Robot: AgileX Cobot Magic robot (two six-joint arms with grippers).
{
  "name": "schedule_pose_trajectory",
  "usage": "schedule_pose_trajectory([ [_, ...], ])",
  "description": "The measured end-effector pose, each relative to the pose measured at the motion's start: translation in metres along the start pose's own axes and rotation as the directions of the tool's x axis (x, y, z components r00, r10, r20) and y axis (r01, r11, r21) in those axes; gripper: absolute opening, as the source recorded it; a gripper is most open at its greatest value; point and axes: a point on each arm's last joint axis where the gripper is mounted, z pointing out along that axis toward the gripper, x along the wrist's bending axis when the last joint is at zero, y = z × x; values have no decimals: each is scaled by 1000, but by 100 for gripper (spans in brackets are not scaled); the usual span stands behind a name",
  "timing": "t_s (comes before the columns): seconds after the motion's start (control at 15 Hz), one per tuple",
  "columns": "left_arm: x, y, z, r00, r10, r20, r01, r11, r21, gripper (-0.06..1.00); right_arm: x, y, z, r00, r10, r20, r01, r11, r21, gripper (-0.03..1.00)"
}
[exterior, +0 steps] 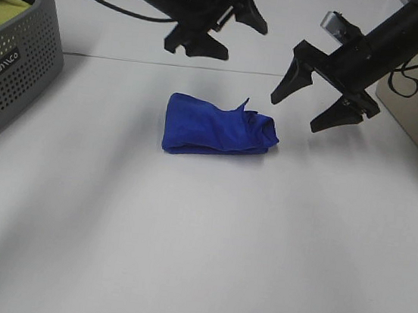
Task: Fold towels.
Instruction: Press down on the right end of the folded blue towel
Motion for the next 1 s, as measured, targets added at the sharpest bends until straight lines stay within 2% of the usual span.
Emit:
schedule_pose_trajectory([
  [0.13, 9, 27, -32, 999, 24, -31, -26, 997, -78, 72, 18, -1, 5, 993, -48, -106, 48, 999, -2, 83],
  [0.33, 28, 53, -65, 996, 25, -83, -37, 989, -145, 72, 59, -8, 20, 953, -137, -271, 135, 991, -25, 83],
  [0.53, 37, 58, -74, 995, 15, -98, -29, 990, -141, 72, 91, -17, 39, 924, -186, -333, 182, 982, -43, 83],
  [0.67, 37, 58, -74, 995, 17, -100, -30, 990, -139, 72, 89, -17, 57, 923, -168, -346, 165, 986, -40, 82],
  [1.0, 38, 58, -74, 994, 19, -103, -33, 990, -135, 72, 44, -6, 78, 947, -87, -308, 83, 996, -26, 82],
])
